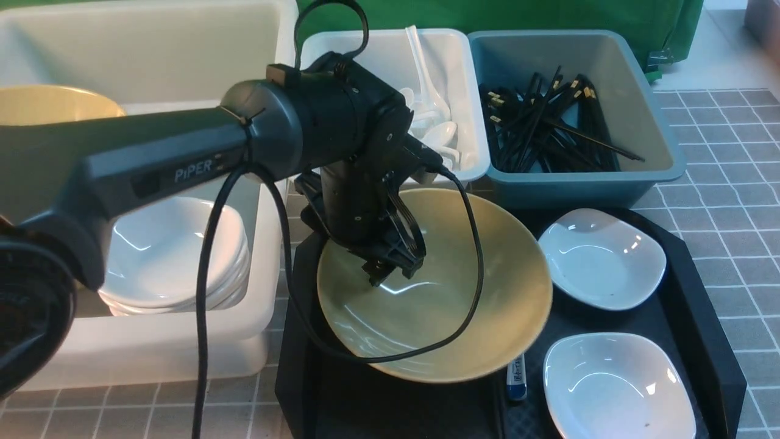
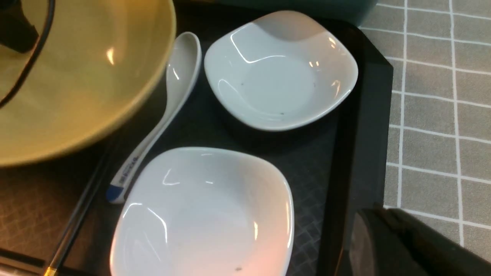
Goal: On grey table put chopsticks spoon bowls plates into blue grey white boxes.
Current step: 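Grasp the large bowl on the tray by its rim, then place the tan bowl onto the bowl stack in the left bin with the left gripper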
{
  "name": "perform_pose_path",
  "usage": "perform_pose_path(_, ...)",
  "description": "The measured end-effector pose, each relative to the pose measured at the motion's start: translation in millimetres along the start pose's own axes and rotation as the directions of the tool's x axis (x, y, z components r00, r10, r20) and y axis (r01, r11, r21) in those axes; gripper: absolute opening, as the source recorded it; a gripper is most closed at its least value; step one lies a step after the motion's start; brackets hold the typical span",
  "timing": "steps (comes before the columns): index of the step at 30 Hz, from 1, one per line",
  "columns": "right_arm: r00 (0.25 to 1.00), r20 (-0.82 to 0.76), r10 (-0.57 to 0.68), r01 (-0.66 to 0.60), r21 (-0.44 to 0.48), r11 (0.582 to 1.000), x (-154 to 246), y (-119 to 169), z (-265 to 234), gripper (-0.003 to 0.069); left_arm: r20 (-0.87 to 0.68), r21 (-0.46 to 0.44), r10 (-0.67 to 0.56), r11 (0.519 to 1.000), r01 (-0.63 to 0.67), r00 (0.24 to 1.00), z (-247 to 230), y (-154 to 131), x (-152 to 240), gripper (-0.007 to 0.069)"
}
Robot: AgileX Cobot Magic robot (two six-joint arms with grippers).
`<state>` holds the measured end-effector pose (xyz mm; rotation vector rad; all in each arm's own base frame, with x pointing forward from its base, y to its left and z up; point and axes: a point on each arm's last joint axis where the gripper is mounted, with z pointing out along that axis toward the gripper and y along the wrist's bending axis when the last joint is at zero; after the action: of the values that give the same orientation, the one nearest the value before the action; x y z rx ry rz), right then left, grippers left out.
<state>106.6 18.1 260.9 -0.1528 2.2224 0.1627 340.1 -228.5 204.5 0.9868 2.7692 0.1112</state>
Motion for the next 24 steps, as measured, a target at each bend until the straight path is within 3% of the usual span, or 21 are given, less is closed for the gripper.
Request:
perform_pose_path(1, 1.0, 0.0, 0.0, 0.0, 0.0, 1.0, 0, 0, 0, 0.0038, 0.0, 0.002, -0.001, 1.0, 0.001, 1.0, 0, 0, 0, 0.0377)
perform_pose_path(4, 1.0, 0.003, 0.0, 0.0, 0.0, 1.0, 0, 0, 0, 0.0039, 0.0, 0.057, -0.036, 0.998, 0.036, 0.999, -4, -4, -1, 0.0213)
perform_pose_path(11, 1.0, 0.003, 0.0, 0.0, 0.0, 1.0, 0, 0, 0, 0.0042, -0.001, 0.079, -0.034, 0.996, 0.034, 0.999, -13, -5, 0, 0.0183)
perform_pose_path(15, 1.0, 0.003, 0.0, 0.0, 0.0, 1.0, 0, 0, 0, 0.0045, 0.057, 0.128, -0.033, 0.992, 0.025, 0.998, -42, -5, 6, 0.0068)
perform_pose_path(16, 1.0, 0.003, 0.0, 0.0, 0.0, 1.0, 0, 0, 0, 0.0045, 0.063, 0.13, -0.036, 0.991, 0.028, 0.997, -44, -5, 6, 0.0068)
perform_pose_path(18, 1.0, 0.003, 0.0, 0.0, 0.0, 1.0, 0, 0, 0, 0.0045, 0.149, 0.164, -0.057, 0.986, 0.032, 0.987, -71, 4, 9, 0.0014)
perform_pose_path(24, 1.0, 0.003, 0.0, 0.0, 0.0, 1.0, 0, 0, 0, 0.0045, 0.357, 0.275, -0.232, 0.952, 0.136, 0.905, -130, 60, 30, 0.0008)
